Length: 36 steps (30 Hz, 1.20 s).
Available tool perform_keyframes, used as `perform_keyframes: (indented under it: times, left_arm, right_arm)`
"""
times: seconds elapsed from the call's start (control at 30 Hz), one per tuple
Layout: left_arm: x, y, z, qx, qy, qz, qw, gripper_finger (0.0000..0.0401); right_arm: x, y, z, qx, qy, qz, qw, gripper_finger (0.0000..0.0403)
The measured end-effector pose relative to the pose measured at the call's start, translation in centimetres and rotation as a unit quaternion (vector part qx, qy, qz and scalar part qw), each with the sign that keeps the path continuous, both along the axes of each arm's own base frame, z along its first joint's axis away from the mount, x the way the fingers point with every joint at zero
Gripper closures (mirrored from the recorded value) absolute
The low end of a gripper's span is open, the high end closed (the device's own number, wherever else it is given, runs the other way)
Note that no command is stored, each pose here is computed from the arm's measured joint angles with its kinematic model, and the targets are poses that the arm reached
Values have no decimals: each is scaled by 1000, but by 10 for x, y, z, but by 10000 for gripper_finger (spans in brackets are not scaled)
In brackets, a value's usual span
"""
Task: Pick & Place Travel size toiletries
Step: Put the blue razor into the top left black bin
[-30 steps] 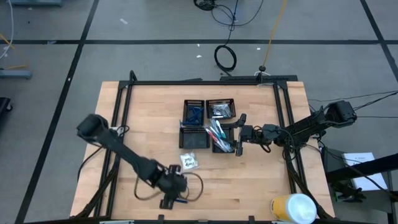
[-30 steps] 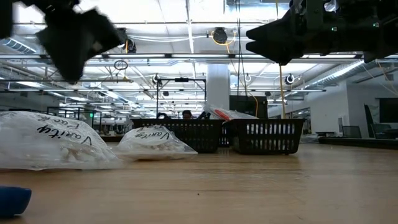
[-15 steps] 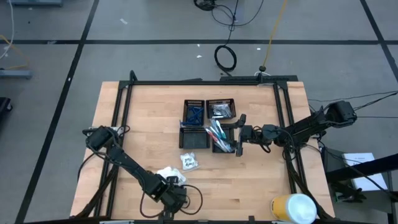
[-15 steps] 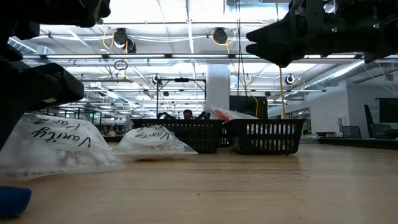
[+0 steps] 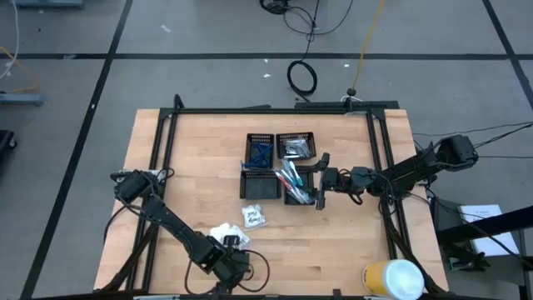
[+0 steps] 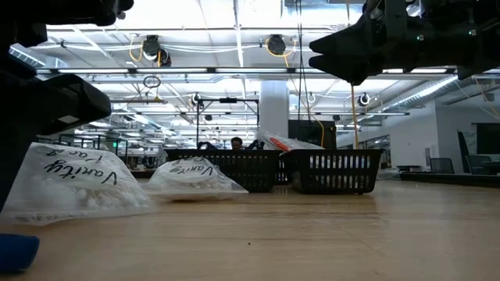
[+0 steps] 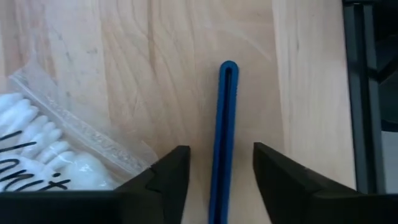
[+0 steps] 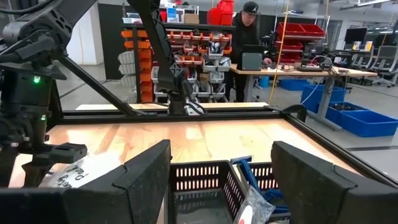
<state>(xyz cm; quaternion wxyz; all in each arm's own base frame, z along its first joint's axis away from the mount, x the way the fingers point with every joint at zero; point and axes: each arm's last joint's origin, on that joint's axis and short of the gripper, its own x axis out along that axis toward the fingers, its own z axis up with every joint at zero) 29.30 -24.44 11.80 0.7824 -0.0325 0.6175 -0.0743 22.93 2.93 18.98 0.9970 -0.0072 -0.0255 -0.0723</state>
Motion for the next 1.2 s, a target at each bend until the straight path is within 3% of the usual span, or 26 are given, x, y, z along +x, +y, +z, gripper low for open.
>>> perform_keyframes:
  times: [0.37,0.63,0.77,0.93,1.2]
  left_arm:
    - [-1,1,1,18,-11,-3,1000,379]
    - [4,0,10,10,-53,-3,999,392]
    - [5,6,31,17,-100,-2,995,392]
    - [3,15,88,30,-218,-4,975,395]
    - [-2,36,156,79,-380,-36,921,395]
  right_arm:
    - [0,0,1,0,-3,0,1000,140]
    - [0,0,1,6,-5,0,1000,140]
    - [0,0,1,7,-5,0,1000,140]
    - [0,0,1,7,-5,0,1000,140]
    - [0,0,1,5,-5,0,1000,140]
